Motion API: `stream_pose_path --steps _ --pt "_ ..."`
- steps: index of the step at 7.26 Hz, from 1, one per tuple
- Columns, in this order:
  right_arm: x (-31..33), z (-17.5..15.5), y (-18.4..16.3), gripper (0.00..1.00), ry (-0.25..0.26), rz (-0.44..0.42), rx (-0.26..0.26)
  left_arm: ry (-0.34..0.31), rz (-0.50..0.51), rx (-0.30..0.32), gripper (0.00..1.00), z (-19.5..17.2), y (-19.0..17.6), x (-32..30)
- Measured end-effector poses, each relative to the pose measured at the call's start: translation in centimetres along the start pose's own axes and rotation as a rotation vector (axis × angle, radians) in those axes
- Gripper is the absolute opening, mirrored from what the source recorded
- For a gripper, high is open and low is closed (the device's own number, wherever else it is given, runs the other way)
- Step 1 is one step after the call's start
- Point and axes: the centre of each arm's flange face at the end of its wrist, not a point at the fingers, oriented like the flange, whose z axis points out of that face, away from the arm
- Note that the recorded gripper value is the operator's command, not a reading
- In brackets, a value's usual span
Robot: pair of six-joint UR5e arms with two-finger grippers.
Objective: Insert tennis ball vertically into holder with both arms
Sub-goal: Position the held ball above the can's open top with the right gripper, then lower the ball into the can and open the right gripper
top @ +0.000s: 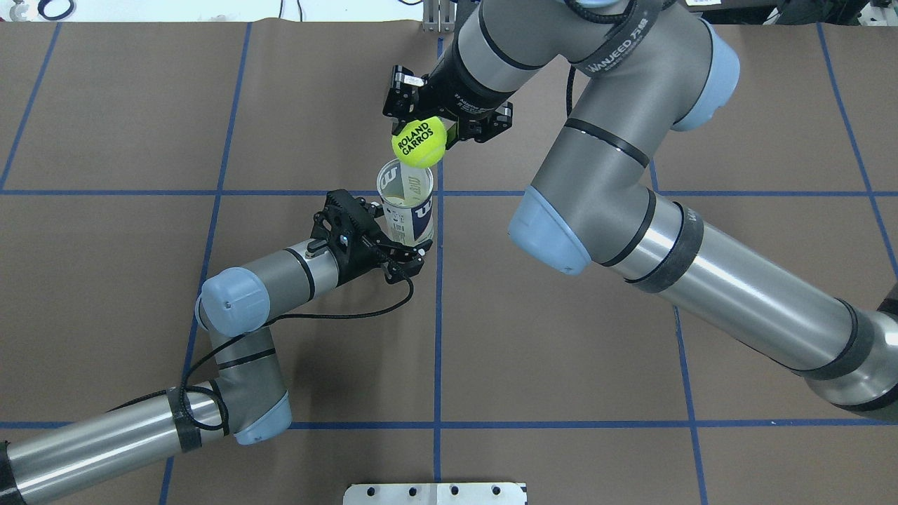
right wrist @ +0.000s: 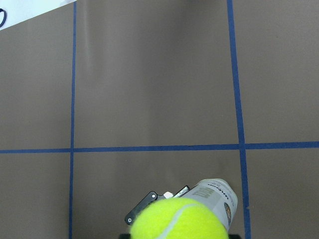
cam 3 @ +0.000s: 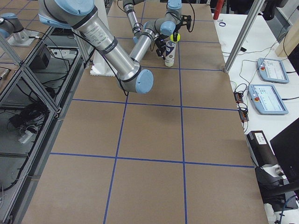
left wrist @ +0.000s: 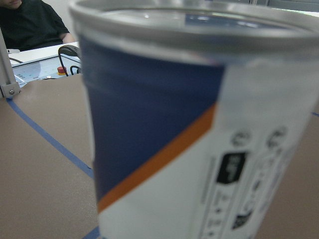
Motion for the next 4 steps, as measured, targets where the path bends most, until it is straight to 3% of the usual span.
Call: stream_pose_path --steps 4 --pt "-0.9 2.3 2.3 0.0 0.025 -0.016 0.008 -0.003 0.004 -0.005 0.99 0.0 0.2 -0.1"
